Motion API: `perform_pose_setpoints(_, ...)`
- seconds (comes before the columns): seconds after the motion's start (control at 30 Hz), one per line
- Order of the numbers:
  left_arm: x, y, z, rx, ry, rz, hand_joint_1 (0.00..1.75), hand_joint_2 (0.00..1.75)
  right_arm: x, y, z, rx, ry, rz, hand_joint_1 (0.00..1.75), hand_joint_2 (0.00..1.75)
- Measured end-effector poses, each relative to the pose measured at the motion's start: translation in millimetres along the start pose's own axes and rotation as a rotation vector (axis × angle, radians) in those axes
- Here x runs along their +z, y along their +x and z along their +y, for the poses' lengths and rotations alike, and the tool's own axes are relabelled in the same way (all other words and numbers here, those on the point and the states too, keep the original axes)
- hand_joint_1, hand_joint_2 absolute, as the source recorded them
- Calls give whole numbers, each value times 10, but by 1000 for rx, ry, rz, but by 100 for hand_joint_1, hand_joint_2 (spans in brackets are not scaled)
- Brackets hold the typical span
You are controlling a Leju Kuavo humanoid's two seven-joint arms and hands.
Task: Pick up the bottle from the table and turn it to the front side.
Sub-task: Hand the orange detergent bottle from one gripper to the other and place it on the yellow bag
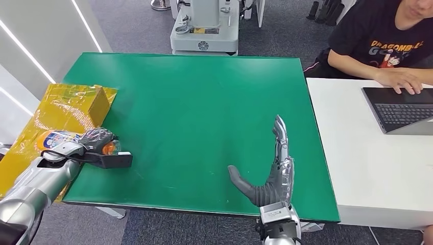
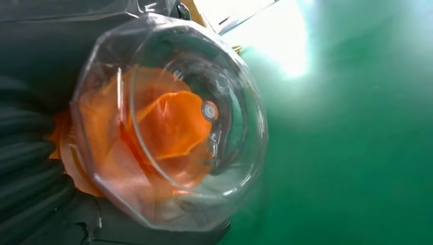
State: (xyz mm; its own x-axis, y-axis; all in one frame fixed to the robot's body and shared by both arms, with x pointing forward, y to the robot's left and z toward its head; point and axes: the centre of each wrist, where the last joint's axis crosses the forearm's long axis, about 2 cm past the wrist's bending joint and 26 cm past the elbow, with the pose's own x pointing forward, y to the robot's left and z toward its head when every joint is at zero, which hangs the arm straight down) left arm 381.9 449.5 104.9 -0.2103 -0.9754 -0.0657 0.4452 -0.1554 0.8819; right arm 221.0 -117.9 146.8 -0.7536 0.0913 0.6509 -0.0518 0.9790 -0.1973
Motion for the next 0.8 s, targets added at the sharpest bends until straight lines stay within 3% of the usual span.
perform_pose_setpoints(0.03,-22,37,14,11,4,2,0,175,-8,5,8,-2,3,-3,0,175)
perform_pose_setpoints(0.33,-117,244,25,34,14,5,0,175,-45,12,21,-4,-6,-7,0,175)
perform_pose_setpoints(0.8,-145,314,13,36,1,43,0,175,-48,57,62,2,10,-2,0,175)
